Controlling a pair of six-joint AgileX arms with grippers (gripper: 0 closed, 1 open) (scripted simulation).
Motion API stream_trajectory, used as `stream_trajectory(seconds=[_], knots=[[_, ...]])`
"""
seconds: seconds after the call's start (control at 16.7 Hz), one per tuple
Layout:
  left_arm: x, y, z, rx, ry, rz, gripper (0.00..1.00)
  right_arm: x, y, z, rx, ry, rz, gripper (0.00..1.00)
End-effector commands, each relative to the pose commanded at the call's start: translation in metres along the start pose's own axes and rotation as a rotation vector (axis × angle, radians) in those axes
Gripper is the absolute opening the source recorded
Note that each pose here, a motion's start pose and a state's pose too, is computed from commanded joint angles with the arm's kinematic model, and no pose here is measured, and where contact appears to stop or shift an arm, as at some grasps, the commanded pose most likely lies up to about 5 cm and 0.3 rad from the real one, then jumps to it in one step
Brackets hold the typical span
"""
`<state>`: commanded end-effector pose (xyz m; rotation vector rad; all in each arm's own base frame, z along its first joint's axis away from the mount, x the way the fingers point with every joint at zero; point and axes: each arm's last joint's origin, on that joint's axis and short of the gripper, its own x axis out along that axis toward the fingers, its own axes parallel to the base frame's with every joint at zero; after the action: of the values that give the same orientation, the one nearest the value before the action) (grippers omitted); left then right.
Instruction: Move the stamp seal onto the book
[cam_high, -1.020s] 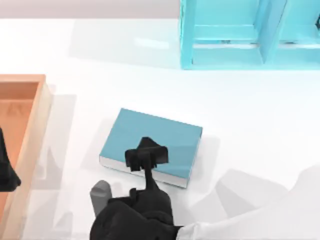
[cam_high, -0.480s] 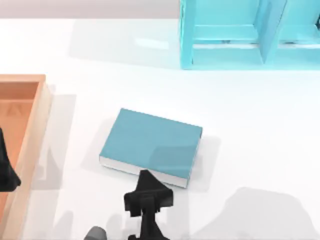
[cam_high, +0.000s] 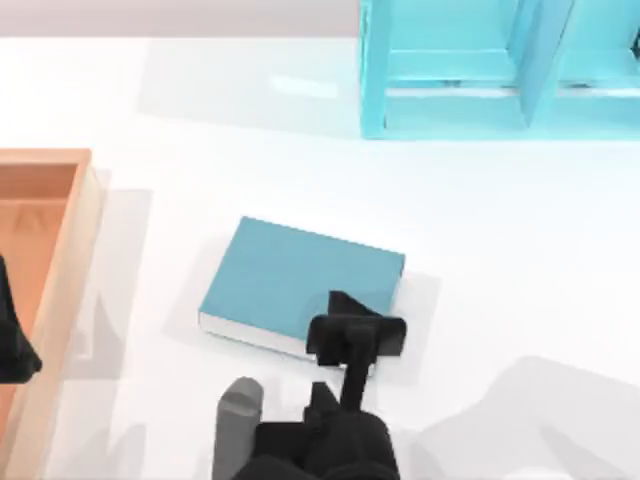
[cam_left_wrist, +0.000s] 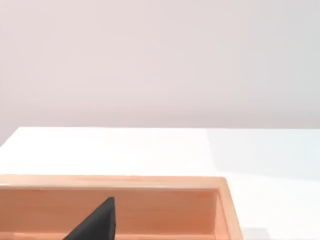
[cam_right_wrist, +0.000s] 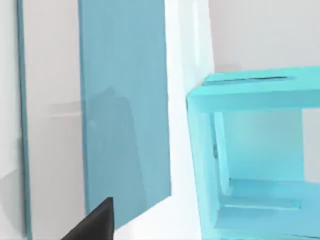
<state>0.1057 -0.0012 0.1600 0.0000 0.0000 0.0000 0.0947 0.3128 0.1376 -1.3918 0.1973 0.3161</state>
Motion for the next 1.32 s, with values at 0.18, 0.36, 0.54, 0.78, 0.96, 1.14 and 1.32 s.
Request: stream_trajectory(seconds=[0.18,0.36,0.54,0.78,0.96,1.14,1.32], knots=[[0.000,0.000,0.000,0.000,0.000,0.000,1.00,0.021,-0.050,-0.043,0.220,0.036,0.040,1.00],[0.000,0.000,0.000,0.000,0.000,0.000,1.00,0.026,-0.099,-0.108,0.513,0.045,0.042,1.00],[0.000,0.000,0.000,0.000,0.000,0.000,1.00,0.011,-0.127,-0.180,0.824,0.010,-0.021,1.00],[0.000,0.000,0.000,0.000,0.000,0.000,1.00,-0.019,-0.120,-0.253,1.146,-0.084,-0.168,1.00],[0.000,0.000,0.000,0.000,0.000,0.000,1.00,-0.029,-0.098,-0.284,1.287,-0.139,-0.262,1.00],[0.000,0.000,0.000,0.000,0.000,0.000,1.00,-0.030,-0.078,-0.300,1.365,-0.180,-0.305,1.00],[0.000,0.000,0.000,0.000,0.000,0.000,1.00,-0.029,-0.070,-0.306,1.392,-0.197,-0.316,1.00]])
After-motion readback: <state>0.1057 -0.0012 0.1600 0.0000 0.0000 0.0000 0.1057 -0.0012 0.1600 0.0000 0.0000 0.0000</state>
